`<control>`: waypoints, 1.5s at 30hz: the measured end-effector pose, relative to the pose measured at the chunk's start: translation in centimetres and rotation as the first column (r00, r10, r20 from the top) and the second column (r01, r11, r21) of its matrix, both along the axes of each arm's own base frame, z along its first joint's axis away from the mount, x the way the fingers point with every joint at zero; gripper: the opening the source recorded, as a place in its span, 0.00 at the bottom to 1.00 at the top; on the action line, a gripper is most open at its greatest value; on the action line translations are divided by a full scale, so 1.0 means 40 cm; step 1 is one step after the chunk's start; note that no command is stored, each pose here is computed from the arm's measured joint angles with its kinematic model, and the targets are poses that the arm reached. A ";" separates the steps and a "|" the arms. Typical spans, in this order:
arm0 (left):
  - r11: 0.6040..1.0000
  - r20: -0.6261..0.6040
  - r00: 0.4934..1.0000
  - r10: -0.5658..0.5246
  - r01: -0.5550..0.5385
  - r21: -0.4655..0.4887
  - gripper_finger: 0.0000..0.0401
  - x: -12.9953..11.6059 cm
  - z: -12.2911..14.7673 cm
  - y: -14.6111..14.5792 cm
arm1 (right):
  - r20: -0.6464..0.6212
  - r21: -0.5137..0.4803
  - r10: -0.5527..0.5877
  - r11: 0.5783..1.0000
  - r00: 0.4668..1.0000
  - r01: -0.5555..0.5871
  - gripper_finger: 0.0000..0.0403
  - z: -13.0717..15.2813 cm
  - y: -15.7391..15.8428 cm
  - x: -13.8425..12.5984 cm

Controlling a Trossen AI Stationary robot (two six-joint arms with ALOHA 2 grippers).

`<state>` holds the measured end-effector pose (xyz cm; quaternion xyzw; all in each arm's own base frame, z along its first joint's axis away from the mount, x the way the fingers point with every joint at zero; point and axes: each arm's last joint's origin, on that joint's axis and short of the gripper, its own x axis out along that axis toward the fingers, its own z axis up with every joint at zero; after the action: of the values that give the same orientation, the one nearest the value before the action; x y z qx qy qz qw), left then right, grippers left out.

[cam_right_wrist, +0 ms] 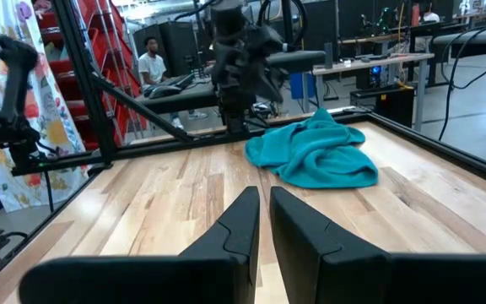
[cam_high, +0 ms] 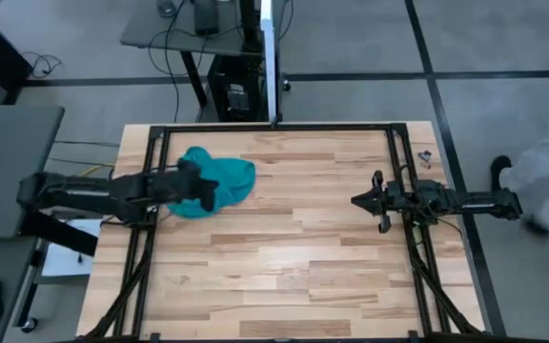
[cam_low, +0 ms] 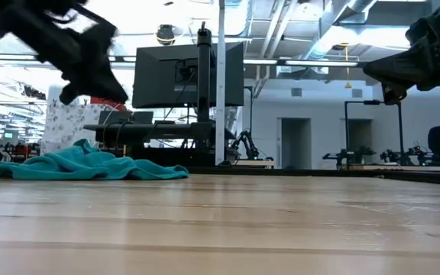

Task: Roll towel
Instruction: Fold the blue towel

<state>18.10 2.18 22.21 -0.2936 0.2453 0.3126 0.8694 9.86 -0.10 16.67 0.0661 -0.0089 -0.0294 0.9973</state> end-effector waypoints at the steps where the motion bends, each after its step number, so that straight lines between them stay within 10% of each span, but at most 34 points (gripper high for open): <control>1: 0.999 -0.032 0.999 -0.034 0.033 -0.040 0.05 0.025 0.004 -0.002 | 0.000 0.000 0.000 1.000 1.000 0.000 0.07 0.000 0.000 0.000; 14: 0.978 -0.576 0.809 -0.117 -0.008 -0.210 0.05 0.174 -0.139 -0.004 | 0.000 0.000 0.000 1.000 1.000 0.000 0.07 0.000 0.000 0.000; 29: 0.950 -0.534 0.792 -0.296 0.188 -0.247 0.05 0.196 -0.116 0.015 | 0.000 0.000 0.000 1.000 1.000 0.000 0.07 0.000 0.000 0.000; 38: 0.984 -0.640 0.747 -0.178 0.123 -0.130 0.01 0.139 -0.136 0.056 | 0.000 0.000 0.000 1.000 1.000 0.000 0.07 0.000 0.000 0.000; 45: 0.967 -0.447 0.867 -0.218 0.130 -0.219 0.01 0.194 -0.198 0.049 | 0.000 0.000 0.000 1.000 1.000 0.000 0.07 0.000 0.000 0.000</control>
<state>25.85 4.12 14.29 -0.2641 0.5005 0.2707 0.7787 9.86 -0.10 16.67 0.0661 -0.0090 -0.0294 0.9973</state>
